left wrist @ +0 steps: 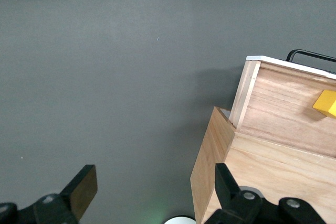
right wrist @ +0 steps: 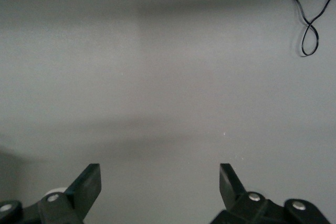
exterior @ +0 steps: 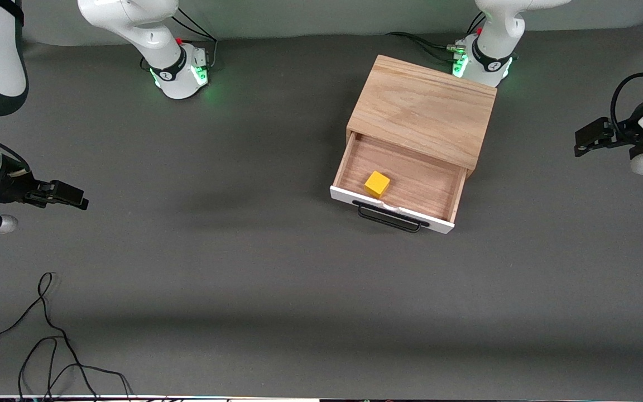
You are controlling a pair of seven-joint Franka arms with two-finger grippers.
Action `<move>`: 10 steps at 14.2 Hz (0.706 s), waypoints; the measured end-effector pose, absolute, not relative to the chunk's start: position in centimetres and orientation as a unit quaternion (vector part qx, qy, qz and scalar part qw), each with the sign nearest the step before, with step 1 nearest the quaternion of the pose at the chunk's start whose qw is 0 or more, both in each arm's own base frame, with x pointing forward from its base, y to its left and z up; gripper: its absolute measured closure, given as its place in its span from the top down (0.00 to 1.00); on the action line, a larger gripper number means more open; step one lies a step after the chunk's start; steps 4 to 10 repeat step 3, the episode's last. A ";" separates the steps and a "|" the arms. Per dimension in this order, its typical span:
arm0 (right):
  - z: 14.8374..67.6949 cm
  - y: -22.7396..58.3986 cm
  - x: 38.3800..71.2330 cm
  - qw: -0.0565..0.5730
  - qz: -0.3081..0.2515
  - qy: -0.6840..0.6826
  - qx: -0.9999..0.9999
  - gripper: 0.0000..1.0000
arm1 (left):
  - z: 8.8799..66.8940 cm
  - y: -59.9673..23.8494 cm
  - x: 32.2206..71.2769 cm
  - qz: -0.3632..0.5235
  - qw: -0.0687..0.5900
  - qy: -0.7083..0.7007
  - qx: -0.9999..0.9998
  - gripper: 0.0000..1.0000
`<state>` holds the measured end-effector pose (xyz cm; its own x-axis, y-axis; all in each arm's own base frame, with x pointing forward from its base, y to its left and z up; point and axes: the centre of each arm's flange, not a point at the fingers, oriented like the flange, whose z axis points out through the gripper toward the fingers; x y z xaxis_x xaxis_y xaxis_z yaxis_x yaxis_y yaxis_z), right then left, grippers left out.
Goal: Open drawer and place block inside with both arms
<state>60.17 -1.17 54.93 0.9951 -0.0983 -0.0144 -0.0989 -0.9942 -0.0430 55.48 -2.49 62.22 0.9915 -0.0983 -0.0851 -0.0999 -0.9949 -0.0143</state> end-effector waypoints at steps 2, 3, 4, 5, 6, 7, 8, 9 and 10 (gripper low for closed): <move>55.1 -1.6 60.3 0.021 -0.001 0.050 -0.999 1.00 | 62.2 -2.5 55.5 0.042 0.009 0.050 -0.998 1.00; 55.3 -1.7 60.3 0.021 -0.003 0.051 -0.998 1.00 | 62.2 -2.5 55.5 0.042 0.009 0.050 -0.998 1.00; 55.3 -1.7 60.3 0.021 -0.003 0.051 -0.998 1.00 | 62.2 -2.5 55.5 0.042 0.009 0.050 -0.998 1.00; 55.3 -1.7 60.3 0.021 -0.003 0.051 -0.998 1.00 | 62.2 -2.5 55.5 0.042 0.009 0.050 -0.998 1.00; 55.3 -1.7 60.3 0.021 -0.003 0.051 -0.998 1.00 | 62.2 -2.5 55.5 0.042 0.009 0.050 -0.998 1.00; 55.3 -1.7 60.3 0.021 -0.003 0.051 -0.998 1.00 | 62.2 -2.5 55.5 0.042 0.009 0.050 -0.998 1.00; 55.3 -1.7 60.3 0.021 -0.003 0.051 -0.998 1.00 | 62.2 -2.5 55.5 0.042 0.009 0.050 -0.998 1.00; 55.3 -1.7 60.3 0.021 -0.003 0.051 -0.998 1.00 | 62.2 -2.5 55.5 0.042 0.009 0.050 -0.998 1.00; 55.3 -1.7 60.3 0.021 -0.003 0.051 -0.998 1.00 | 62.2 -2.5 55.5 0.042 0.009 0.050 -0.998 1.00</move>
